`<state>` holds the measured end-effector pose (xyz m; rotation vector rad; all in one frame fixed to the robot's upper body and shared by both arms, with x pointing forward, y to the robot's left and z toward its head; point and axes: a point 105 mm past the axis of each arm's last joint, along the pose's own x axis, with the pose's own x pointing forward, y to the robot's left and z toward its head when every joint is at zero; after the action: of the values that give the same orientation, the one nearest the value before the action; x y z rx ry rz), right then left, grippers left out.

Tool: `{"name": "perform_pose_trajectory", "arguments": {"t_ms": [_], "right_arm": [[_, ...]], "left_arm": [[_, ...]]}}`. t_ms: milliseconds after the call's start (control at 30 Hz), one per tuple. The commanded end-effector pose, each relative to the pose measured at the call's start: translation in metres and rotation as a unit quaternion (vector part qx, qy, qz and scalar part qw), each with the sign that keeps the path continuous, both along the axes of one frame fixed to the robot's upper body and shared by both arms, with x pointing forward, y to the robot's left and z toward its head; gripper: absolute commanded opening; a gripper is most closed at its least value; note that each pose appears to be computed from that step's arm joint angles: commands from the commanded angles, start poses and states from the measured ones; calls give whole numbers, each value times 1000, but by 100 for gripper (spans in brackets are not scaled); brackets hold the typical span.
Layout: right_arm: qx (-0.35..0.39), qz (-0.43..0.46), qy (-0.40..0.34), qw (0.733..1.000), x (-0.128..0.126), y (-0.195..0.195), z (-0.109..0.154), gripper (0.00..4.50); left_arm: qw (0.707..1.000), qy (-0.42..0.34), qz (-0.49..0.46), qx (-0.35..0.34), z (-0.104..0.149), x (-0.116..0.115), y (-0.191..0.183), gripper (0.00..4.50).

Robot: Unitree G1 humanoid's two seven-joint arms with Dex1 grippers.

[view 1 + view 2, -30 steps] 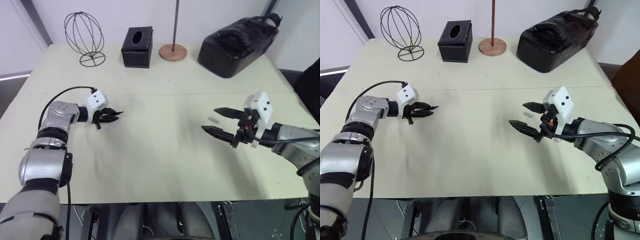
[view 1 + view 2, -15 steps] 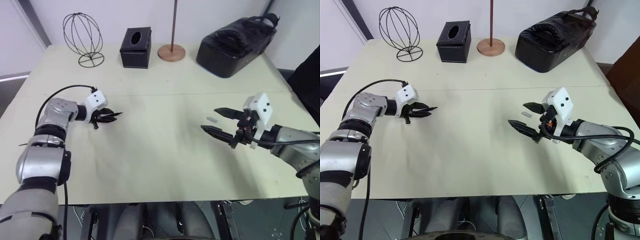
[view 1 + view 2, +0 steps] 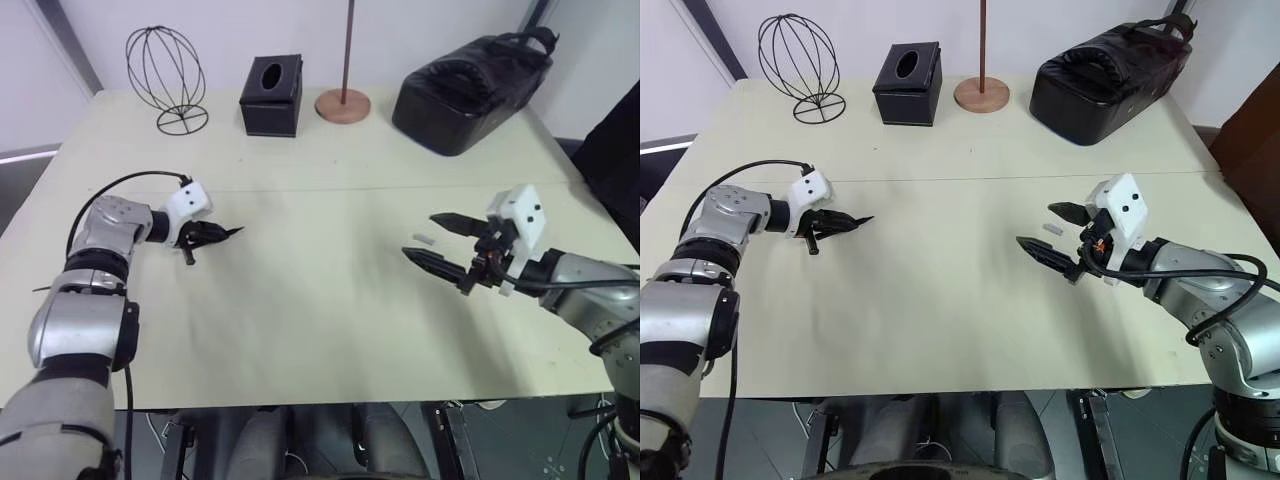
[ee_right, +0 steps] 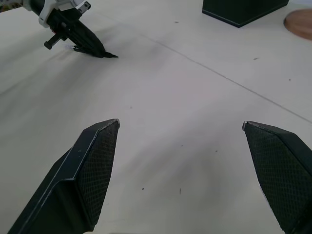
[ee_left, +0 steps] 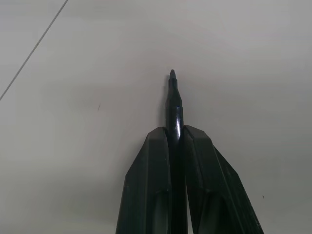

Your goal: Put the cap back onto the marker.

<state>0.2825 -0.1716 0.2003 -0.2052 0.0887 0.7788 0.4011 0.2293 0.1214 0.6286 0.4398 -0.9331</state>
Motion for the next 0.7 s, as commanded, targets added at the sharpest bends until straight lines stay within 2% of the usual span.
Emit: {"name": "perform_pose_trajectory", "arguments": {"t_ms": [33, 100, 200, 333, 500, 700], "right_arm": [[-6, -40, -27, 999, 10, -24, 2, 421], [-22, -53, -29, 998, 15, -36, -4, 421], [-53, -75, -33, 995, 25, -67, -11, 421], [-68, -81, -39, 994, 36, -86, -14, 421], [-64, -64, -30, 995, 44, -86, -29, 421], [-52, -42, -5, 998, 56, -73, -56, 421]], "left_arm": [[1000, -15, -22, 0, 16, 1, -2, 2], [998, -29, -46, -14, 30, 3, -11, 2], [987, -77, -138, -18, 74, 1, -36, 2], [969, -107, -220, -11, 105, -7, -56, 2], [947, -137, -291, -22, 118, -20, -80, 2], [923, -149, -350, -52, 112, -44, -113, 2]]}}
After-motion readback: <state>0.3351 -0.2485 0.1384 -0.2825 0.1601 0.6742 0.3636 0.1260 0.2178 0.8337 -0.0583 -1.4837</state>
